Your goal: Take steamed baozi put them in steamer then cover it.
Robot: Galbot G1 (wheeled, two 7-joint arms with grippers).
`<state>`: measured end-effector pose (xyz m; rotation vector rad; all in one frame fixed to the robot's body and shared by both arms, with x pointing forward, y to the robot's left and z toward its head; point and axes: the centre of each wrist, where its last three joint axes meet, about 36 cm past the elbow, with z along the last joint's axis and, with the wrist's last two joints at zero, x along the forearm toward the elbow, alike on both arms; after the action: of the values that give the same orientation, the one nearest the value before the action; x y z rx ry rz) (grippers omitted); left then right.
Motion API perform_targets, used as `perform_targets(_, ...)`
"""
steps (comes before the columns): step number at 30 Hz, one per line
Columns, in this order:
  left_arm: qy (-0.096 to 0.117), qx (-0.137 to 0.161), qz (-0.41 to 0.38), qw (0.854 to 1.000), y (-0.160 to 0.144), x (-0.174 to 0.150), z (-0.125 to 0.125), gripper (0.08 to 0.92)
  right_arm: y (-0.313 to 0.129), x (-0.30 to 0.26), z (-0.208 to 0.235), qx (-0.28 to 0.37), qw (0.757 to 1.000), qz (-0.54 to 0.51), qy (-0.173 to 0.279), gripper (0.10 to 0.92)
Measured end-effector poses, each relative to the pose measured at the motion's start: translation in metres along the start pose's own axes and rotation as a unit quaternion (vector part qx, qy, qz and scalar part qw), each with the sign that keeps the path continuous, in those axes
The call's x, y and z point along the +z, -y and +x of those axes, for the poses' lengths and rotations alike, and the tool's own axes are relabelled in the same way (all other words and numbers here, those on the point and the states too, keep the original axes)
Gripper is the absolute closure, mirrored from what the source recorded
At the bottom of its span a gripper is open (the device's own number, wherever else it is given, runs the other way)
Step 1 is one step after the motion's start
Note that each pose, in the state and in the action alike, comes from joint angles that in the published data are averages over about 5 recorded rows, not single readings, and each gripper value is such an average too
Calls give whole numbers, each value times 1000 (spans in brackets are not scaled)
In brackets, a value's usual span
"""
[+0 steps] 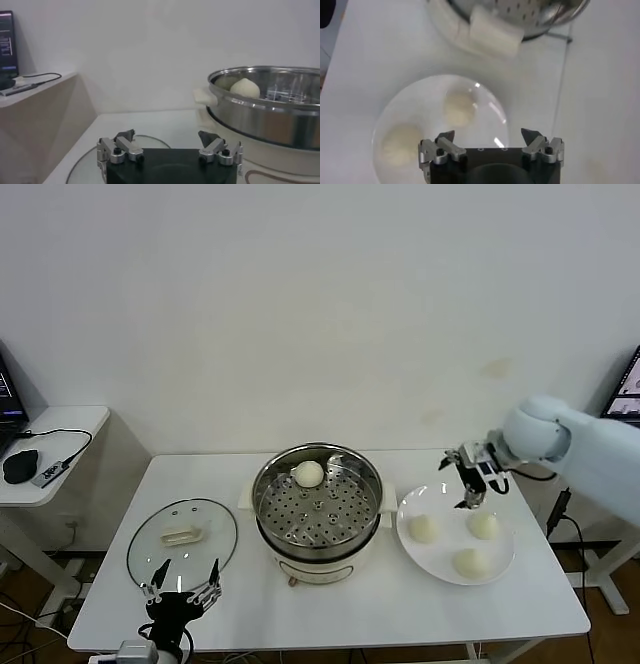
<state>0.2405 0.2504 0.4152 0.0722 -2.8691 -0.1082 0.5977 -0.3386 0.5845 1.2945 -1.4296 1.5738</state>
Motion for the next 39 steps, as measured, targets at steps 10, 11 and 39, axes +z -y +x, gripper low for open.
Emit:
perform_targets(10,-4,-5,-6,1000,-3,3,1,177,-10,4,-64,-20,1000,-18,-10,200)
perform_targets(11,-4,-5,-6,1000,-4,3,1,177,-10,4,-70,-23,1000,-19,-10,200)
perform_targets(39,-9,-8,-8,1000,-4,6,3,177,-12,-22,-146,-50,998,-31,-12,371)
